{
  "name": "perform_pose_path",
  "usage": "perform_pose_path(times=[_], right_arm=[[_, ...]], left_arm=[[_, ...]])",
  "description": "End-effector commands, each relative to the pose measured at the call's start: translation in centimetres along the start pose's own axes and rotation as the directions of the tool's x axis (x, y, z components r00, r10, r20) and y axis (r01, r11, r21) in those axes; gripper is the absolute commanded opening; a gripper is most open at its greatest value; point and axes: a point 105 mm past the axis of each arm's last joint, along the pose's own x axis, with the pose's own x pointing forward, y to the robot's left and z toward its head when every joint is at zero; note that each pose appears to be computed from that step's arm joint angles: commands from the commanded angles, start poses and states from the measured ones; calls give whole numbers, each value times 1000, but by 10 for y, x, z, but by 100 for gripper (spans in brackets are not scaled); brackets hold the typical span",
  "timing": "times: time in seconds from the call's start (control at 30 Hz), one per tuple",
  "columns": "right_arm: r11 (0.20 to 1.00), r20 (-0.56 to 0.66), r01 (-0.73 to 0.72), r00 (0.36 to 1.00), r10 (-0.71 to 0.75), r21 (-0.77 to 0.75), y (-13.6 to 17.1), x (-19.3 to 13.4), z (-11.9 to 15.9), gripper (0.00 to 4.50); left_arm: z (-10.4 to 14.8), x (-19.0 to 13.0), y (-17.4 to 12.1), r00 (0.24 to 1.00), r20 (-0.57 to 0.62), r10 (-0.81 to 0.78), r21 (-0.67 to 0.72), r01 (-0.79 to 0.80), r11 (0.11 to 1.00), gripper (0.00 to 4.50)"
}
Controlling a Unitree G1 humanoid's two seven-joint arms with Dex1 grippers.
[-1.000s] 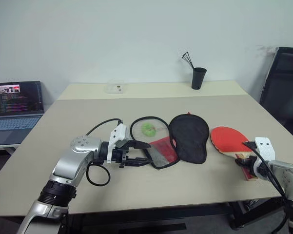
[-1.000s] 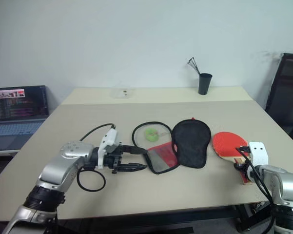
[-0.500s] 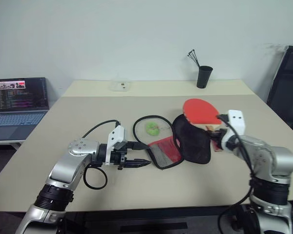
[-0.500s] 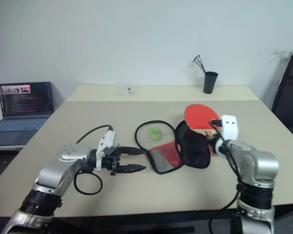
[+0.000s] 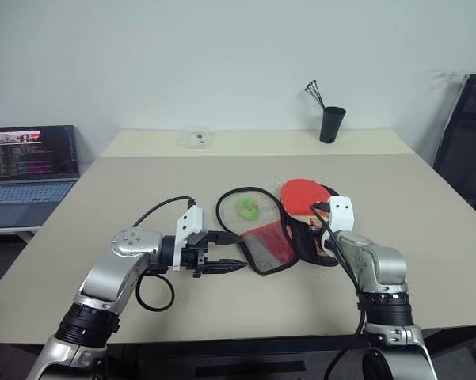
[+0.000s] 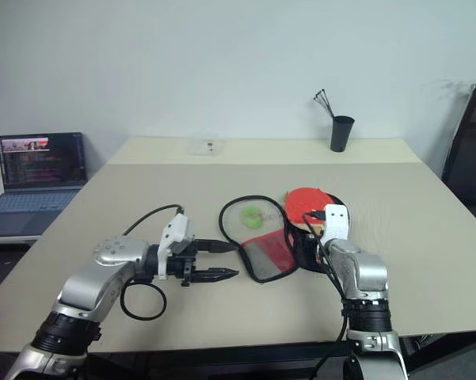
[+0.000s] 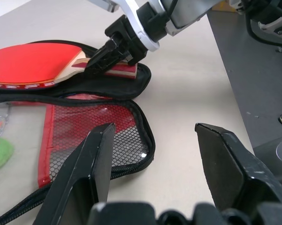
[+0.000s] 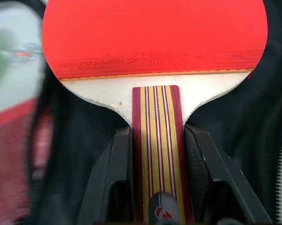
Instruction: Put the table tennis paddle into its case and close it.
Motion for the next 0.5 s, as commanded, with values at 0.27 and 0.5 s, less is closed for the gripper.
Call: perform_pose_path(times=[0.27,0.5], right_arm=[[997,55,69,996,-70,22,-13,-2,9,109],[996,45,90,995,-90,15,-17,-8,4,109]], left_arm=[[14,-3,-1,1000,25,-2,51,0,999,297],[14,-2,-1,1000,26,-3,54,2,999,297]])
